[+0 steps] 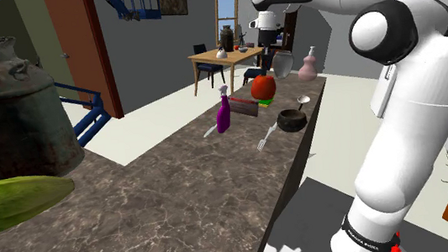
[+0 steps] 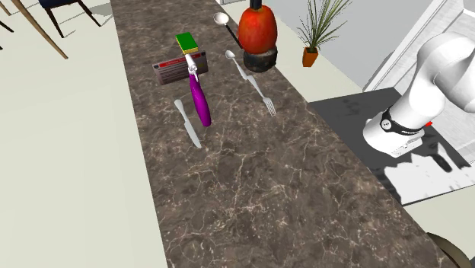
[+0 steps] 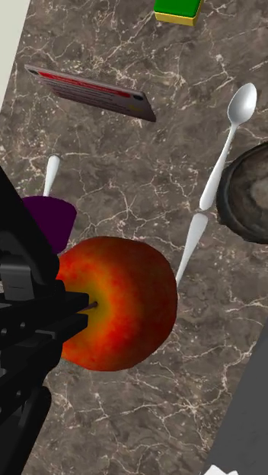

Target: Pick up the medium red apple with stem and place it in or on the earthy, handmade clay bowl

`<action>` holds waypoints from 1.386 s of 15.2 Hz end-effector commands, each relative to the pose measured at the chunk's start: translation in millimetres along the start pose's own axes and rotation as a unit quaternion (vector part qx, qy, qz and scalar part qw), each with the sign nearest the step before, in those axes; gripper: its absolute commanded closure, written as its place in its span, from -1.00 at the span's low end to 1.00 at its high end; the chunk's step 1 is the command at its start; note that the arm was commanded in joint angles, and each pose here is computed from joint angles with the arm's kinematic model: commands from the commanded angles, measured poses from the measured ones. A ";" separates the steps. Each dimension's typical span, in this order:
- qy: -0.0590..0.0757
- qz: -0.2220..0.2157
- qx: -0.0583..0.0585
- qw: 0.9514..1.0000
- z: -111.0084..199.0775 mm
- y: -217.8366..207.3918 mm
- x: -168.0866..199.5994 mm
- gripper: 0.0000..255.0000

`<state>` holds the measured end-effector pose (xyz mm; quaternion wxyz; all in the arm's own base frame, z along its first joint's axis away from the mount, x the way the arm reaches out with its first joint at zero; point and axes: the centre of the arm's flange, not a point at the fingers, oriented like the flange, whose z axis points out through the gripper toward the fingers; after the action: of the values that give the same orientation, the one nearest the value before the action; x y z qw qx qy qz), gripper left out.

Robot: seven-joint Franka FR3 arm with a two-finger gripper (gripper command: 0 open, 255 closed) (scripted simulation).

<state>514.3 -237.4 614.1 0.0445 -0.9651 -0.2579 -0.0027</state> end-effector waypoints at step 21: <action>0.000 -0.001 0.000 1.000 -1.4 104.6 -159.8 1.00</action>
<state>429.1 -408.0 607.9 0.0448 -0.9650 -0.2585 -0.0024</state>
